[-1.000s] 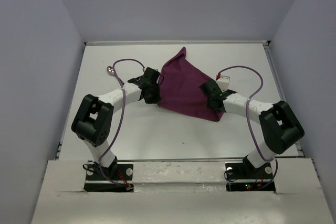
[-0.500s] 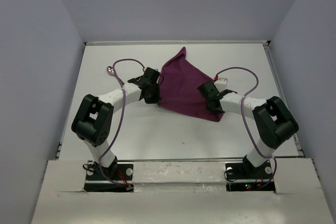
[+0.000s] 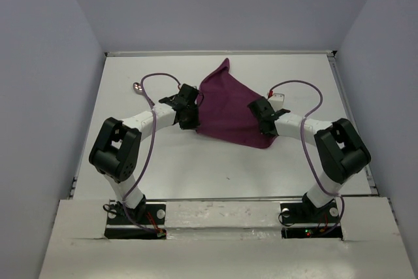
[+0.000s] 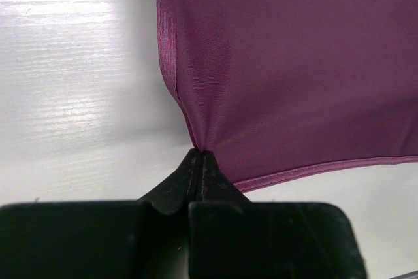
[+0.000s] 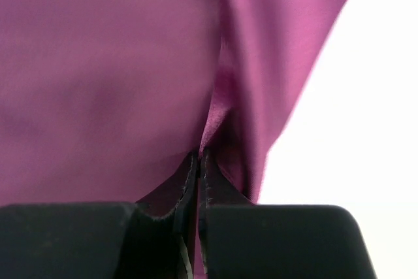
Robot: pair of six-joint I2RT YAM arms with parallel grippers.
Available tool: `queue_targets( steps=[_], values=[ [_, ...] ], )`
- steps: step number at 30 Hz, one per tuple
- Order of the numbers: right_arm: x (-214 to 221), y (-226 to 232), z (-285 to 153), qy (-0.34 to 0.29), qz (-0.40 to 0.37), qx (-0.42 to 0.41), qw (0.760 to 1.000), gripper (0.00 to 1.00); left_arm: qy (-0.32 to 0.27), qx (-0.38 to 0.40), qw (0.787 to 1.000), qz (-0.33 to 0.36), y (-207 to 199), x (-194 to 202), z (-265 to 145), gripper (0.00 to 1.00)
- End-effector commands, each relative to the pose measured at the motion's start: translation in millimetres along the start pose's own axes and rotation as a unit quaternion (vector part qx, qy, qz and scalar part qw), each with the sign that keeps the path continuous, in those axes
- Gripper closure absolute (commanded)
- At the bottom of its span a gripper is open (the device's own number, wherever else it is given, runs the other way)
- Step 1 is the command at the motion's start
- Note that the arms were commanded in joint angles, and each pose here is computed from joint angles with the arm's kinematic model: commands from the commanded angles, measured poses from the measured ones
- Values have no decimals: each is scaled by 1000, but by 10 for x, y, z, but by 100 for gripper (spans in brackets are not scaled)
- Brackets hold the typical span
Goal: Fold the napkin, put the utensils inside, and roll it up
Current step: Flatten out the napkin at the center of the board.
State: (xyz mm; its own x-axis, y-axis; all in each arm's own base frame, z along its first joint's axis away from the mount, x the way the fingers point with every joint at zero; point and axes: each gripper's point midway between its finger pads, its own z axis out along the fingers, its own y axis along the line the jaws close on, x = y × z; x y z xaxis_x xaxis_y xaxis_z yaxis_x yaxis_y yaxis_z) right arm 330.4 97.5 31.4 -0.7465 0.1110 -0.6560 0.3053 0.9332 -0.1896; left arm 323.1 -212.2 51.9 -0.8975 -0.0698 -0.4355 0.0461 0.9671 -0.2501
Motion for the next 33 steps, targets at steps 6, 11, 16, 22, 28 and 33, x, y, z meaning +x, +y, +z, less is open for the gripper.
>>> queue_targets(
  steps=[6,11,16,22,28,33],
  values=[
    [-1149,-390,-337,-92,111,-39,989,99,-66,-5,998,14,-21,-554,-407,100],
    [-1820,-542,-789,-157,172,-92,968,99,-108,9,994,8,-104,-1022,-756,100],
    [-2547,-777,-1410,-242,226,-127,935,99,-191,65,980,3,-335,-1678,-1423,100],
    [-3123,-1102,-2102,-329,257,-137,898,99,-301,118,946,3,-551,-2295,-2347,100],
    [-3416,-1553,-2877,-408,292,-139,854,99,-397,158,904,-2,-621,-2518,-3267,100],
    [-3430,-1913,-3386,-450,313,-136,825,99,-483,170,859,-22,-484,-2601,-4031,100]
  ],
)
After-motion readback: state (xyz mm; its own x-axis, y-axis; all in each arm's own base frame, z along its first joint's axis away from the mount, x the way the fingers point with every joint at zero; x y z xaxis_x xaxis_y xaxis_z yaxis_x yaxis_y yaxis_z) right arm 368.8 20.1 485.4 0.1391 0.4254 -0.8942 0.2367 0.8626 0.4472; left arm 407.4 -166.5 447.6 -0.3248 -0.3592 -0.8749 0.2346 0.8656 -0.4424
